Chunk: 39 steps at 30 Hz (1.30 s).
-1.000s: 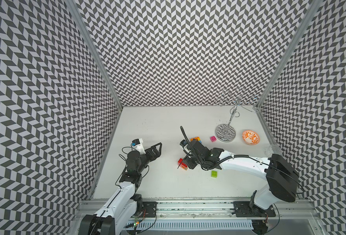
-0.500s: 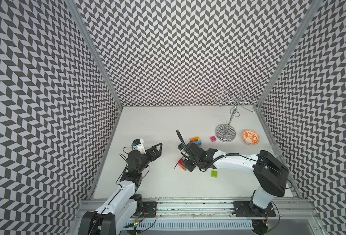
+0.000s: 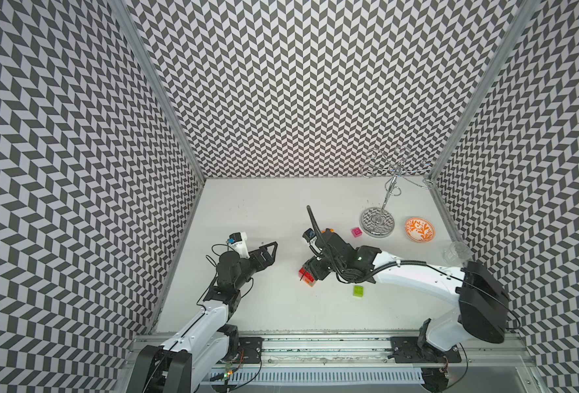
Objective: Assemble the letter p with lego
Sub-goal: Assemble the lego brick with the lego brick, then pick up the lego brick from the center of the board.
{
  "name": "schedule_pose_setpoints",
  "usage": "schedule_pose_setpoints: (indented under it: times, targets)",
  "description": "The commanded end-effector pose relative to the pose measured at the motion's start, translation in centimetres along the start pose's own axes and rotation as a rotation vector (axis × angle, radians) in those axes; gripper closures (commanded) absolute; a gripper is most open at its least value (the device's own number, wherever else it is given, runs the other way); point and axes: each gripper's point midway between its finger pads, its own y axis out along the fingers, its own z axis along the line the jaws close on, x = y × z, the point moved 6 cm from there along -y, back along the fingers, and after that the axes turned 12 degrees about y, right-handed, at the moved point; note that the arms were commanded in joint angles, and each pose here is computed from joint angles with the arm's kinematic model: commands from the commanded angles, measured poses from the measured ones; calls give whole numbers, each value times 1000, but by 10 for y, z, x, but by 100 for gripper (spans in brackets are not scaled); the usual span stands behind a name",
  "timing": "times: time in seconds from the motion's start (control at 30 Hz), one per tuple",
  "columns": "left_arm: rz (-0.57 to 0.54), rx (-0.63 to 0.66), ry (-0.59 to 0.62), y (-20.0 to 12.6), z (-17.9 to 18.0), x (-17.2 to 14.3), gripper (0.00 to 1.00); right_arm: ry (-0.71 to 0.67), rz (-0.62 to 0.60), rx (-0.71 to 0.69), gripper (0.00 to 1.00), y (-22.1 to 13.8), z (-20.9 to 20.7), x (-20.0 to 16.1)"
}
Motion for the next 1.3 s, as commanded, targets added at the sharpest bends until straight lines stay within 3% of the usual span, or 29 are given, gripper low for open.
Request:
schedule_pose_setpoints:
  times: [0.0,0.23,0.47,0.6,0.83,1.07,1.27]
  targets:
    - [-20,-32,55,5,-12,9,0,91,-76,-4,33,-14,-12,5]
    - [55,-79,137,24,-37,-2,0,374,-205,-175,33,-39,-98,-15]
    - [113,-88,146,36,-41,-12,0,419,-266,-329,31,-39,-167,-8]
    - [98,-88,146,33,-41,-11,0,386,-225,-398,31,-23,-197,10]
    - [44,-75,149,23,-41,-6,0,312,-51,-432,38,24,-228,29]
    - [29,-72,155,20,-42,-4,0,300,59,-447,42,56,-250,24]
    - [30,-73,155,20,-42,-4,0,302,87,-442,45,64,-254,18]
